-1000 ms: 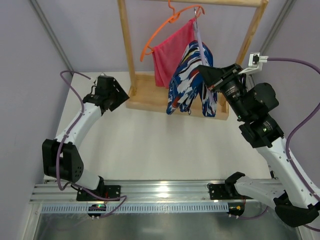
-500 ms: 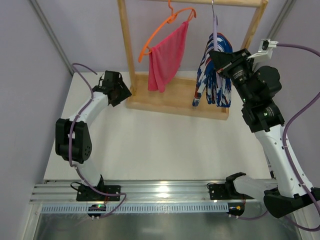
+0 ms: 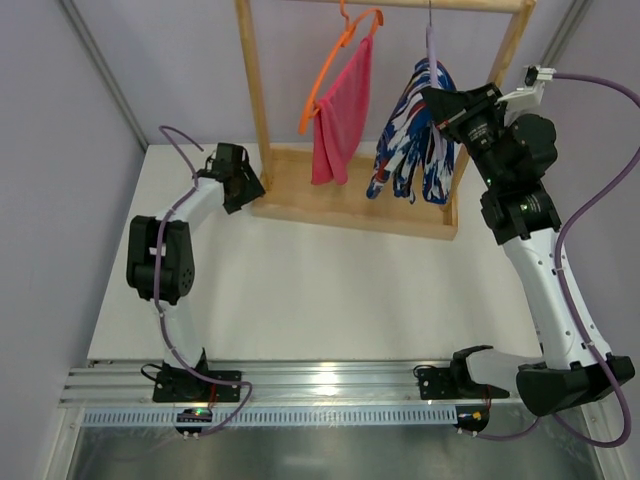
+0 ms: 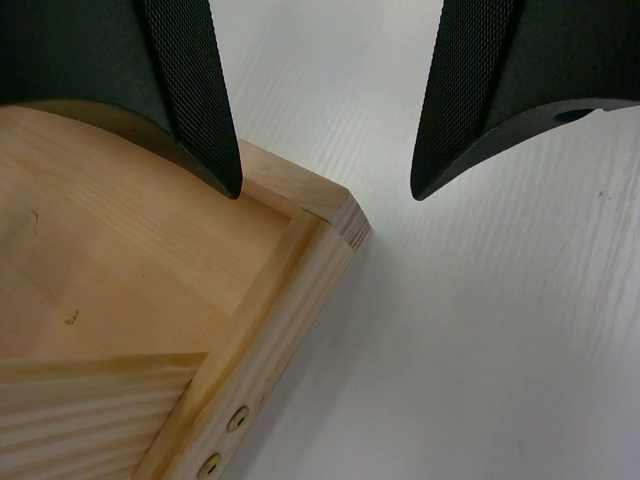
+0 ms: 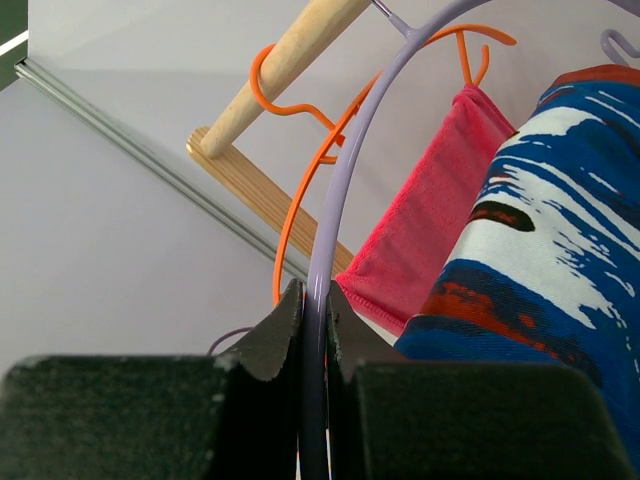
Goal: Place the trousers on the hanger
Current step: Hang the hanger with trousers onto the clothesline
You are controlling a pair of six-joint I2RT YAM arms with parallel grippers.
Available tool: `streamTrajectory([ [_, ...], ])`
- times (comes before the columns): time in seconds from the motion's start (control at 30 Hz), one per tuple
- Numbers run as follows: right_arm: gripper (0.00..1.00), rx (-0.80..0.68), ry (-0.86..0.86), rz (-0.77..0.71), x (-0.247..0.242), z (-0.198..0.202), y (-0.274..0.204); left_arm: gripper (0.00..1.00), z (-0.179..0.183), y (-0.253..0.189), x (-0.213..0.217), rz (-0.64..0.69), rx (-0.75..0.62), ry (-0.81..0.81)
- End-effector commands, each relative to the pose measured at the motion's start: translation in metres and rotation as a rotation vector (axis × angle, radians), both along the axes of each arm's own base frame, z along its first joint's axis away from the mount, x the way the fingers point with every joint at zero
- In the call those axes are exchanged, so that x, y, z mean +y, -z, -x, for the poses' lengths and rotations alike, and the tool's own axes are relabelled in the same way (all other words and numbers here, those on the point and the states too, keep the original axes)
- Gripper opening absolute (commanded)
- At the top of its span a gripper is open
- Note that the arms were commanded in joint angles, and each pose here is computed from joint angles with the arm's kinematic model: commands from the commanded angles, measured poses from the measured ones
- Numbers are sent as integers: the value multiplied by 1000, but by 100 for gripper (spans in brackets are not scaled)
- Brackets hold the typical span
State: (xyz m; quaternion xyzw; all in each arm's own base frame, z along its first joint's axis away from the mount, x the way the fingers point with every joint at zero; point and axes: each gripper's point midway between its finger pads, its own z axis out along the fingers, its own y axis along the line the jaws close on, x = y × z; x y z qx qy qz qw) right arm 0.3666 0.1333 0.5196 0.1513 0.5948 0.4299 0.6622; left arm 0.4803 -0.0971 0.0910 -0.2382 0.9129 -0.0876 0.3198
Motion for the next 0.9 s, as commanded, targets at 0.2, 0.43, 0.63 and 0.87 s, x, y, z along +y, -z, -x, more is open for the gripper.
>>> streamTrajectory([
  [0.2,4,-383,2,-76,-22,47,-108,70,-31,4,-16,50,-71,88],
  [0.43,4,-364,21,-74,-33,34,-101,70,-34,20,-18,50,-35,93],
  [0.63,4,-327,42,-83,-42,27,-89,65,-28,31,-16,40,4,92],
  [0.87,4,-273,70,-67,-49,31,-67,37,-12,38,-15,39,22,109],
])
